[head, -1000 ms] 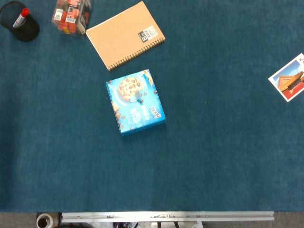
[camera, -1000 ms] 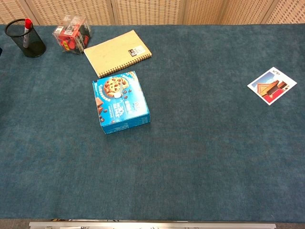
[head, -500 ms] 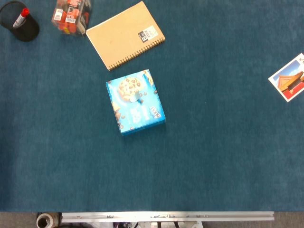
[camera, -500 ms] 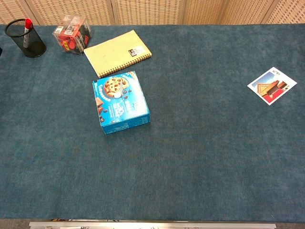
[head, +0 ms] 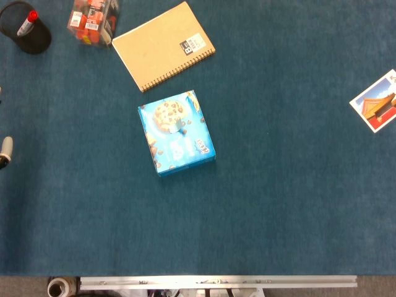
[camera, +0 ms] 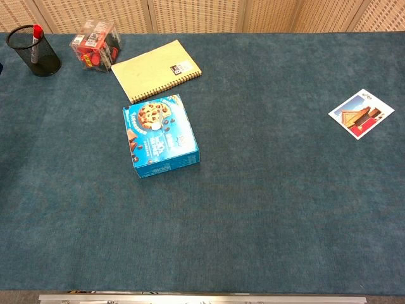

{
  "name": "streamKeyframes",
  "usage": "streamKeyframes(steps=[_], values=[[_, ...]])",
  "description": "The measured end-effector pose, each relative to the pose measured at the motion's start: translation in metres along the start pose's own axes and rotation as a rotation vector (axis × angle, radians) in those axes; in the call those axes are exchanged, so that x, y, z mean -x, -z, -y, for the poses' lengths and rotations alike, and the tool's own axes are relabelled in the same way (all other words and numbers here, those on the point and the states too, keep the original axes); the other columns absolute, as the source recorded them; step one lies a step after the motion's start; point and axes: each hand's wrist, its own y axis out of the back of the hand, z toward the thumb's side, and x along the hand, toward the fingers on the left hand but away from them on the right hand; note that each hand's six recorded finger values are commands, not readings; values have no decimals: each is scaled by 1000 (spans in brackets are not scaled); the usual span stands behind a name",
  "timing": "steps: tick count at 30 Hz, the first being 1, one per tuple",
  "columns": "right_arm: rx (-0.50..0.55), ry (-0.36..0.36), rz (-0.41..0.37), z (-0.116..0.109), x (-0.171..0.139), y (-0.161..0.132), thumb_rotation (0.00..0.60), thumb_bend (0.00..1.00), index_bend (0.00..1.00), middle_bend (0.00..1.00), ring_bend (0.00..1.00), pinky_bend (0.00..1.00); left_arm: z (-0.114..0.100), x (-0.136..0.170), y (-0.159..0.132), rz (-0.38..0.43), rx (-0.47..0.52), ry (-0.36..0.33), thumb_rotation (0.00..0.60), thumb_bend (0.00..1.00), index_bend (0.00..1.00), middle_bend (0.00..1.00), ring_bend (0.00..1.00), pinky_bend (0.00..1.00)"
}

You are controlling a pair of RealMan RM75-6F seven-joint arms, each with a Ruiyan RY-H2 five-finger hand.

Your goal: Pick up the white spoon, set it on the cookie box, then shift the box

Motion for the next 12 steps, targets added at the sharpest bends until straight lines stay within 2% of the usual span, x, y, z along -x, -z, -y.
streamKeyframes(steps=[12], values=[[36, -29, -98, 4, -2, -22, 600, 201, 302, 419, 356, 521, 1, 3, -2, -4, -9, 18, 600, 385, 95, 254, 247, 294]])
